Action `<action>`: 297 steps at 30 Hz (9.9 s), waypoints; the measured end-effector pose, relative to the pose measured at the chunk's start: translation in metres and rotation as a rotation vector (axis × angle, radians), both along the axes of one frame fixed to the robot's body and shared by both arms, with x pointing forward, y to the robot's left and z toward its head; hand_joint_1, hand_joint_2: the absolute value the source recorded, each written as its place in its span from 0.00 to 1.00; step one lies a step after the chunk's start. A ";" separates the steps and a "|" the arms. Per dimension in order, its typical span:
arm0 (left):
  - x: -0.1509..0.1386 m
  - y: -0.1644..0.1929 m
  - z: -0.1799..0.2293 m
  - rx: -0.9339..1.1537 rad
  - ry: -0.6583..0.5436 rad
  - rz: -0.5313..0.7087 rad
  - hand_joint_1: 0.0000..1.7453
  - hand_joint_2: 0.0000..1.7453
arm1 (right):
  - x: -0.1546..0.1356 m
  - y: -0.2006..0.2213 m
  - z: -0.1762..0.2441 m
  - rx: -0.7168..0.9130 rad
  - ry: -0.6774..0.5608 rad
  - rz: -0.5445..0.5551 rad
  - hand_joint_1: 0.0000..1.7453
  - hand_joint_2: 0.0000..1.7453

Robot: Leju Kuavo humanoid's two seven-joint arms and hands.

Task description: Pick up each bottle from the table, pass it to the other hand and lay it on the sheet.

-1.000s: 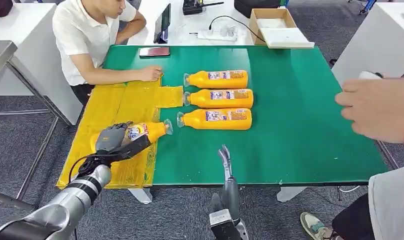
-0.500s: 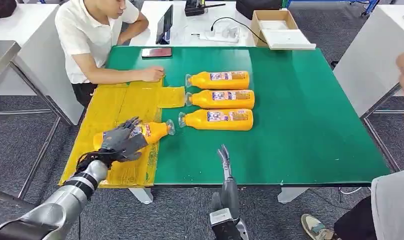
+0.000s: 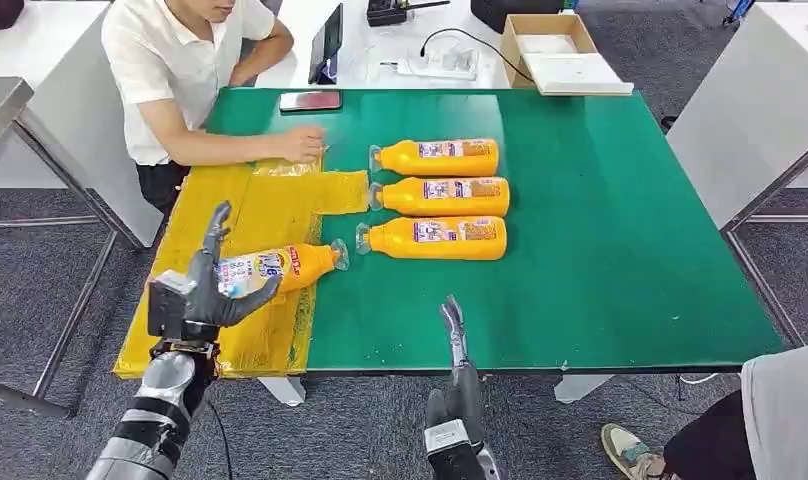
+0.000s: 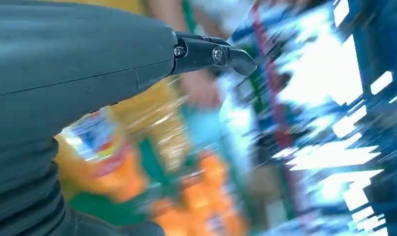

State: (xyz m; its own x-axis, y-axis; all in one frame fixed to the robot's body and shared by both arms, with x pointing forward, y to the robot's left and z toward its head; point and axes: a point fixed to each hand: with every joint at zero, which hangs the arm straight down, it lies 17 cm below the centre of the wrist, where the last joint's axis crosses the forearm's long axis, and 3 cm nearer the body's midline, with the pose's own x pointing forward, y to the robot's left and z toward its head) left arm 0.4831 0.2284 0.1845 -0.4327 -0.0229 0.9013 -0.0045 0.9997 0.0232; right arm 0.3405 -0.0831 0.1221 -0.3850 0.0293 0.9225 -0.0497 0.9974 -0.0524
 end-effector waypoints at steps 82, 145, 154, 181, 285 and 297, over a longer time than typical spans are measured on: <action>-0.085 -0.100 0.006 -0.219 0.100 -0.110 0.00 1.00 | 0.158 -0.201 -0.160 -1.142 0.537 -0.017 1.00 1.00; -0.098 -0.113 0.007 -0.591 0.146 -0.221 0.00 1.00 | 0.048 0.069 -0.016 -0.246 0.015 0.296 1.00 1.00; -0.117 -0.138 0.041 -0.666 0.086 -0.414 0.00 1.00 | 0.038 0.082 -0.051 -0.206 0.125 0.373 1.00 1.00; -0.118 -0.169 -0.006 -0.343 0.144 -0.328 0.00 1.00 | 0.053 0.070 -0.061 -0.104 0.249 0.340 1.00 1.00; 0.082 -0.045 -0.129 1.367 0.403 -0.010 1.00 1.00 | 0.004 0.092 0.014 -0.084 -0.064 0.351 0.00 0.00; 0.072 -0.058 -0.149 1.186 0.541 -0.202 0.00 1.00 | 0.003 0.105 -0.006 -0.070 0.001 0.413 0.00 0.00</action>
